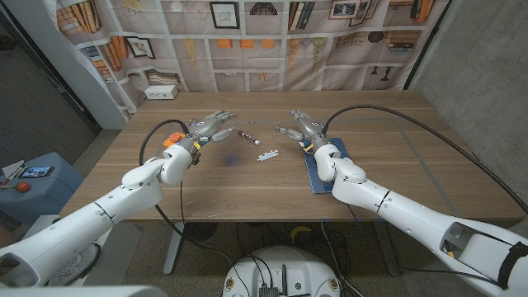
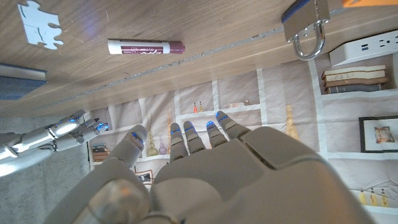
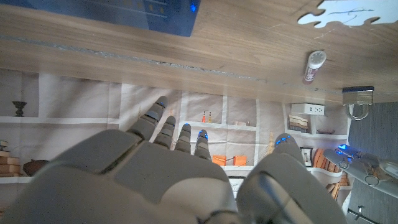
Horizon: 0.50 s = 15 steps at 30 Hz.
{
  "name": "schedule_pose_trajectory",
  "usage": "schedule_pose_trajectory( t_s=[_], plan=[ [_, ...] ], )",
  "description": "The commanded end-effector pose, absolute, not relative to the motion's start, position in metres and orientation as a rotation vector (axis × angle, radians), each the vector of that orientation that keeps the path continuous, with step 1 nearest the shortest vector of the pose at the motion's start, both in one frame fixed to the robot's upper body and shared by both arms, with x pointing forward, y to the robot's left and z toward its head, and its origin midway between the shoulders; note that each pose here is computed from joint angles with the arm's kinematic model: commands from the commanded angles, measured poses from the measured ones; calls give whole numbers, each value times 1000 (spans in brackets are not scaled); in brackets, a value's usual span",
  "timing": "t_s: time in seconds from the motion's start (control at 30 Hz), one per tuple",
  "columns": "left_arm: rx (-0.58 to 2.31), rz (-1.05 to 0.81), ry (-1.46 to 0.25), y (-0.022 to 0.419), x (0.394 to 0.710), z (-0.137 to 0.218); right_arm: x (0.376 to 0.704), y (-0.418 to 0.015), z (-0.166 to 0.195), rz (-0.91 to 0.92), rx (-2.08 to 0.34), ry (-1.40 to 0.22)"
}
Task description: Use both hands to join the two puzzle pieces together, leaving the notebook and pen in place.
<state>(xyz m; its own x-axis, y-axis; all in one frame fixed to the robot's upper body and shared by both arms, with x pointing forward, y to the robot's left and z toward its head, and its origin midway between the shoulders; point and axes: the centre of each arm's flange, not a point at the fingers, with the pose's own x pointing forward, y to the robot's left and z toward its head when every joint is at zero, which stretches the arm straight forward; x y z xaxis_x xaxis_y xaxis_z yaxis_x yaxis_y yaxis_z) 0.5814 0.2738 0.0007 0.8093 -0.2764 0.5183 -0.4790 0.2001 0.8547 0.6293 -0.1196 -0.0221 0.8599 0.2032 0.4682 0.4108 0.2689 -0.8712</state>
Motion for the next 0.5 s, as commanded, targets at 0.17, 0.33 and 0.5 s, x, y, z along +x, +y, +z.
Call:
schedule_pose_trajectory(
  t_s=[0.17, 0.33, 0.5],
  plan=[
    [1205, 191, -668, 289, 597, 7, 633, -142, -11, -117, -1198, -535],
    [1134, 190, -673, 291, 603, 8, 635, -149, -7, -111, -1171, -533],
    [1085, 188, -677, 291, 610, 10, 636, -159, -6, -112, -1112, -538]
  ],
)
